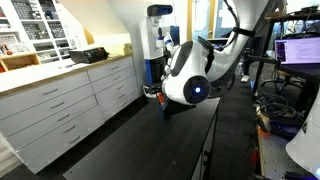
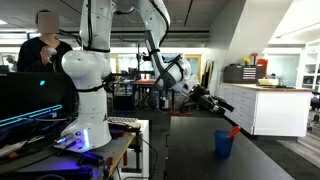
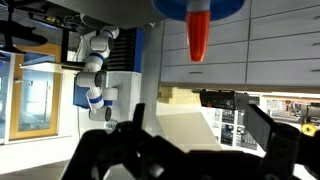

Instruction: Put the marker in the cup

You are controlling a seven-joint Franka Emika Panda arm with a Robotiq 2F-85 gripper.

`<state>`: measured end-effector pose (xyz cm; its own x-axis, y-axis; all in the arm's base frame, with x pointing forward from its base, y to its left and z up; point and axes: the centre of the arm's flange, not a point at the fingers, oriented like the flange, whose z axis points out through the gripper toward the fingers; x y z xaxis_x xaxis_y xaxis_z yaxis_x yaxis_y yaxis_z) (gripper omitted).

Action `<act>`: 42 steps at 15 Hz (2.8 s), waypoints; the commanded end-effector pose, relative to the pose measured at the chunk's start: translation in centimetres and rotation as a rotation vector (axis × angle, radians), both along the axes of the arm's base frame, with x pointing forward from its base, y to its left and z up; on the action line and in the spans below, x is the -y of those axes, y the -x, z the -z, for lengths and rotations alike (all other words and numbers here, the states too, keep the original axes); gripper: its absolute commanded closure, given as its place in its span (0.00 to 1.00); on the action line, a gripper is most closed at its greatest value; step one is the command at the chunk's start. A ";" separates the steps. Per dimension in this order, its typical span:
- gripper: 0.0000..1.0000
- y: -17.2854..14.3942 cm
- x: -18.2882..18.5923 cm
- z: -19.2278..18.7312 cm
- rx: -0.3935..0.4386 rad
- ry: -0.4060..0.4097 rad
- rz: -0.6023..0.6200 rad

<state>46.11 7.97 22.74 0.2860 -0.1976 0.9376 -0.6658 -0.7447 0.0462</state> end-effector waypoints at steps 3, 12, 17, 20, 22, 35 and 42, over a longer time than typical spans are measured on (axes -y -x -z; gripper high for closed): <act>0.00 1.4 -0.7 -6.4 -0.024 -0.012 -0.049; 0.00 1.1 -1.7 -11.1 -0.148 -0.096 -0.193; 0.00 1.1 -1.2 -12.5 -0.249 -0.162 -0.277; 0.00 0.8 -0.9 -13.3 -0.318 -0.185 -0.324; 0.00 0.7 -0.8 -13.7 -0.360 -0.194 -0.351; 0.00 0.3 0.6 -14.5 -0.704 -0.298 -0.533; 0.00 0.3 0.7 -16.3 -0.870 -0.341 -0.575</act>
<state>46.29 8.16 35.41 0.9373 -0.0579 0.3437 -0.0756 -0.9964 0.0384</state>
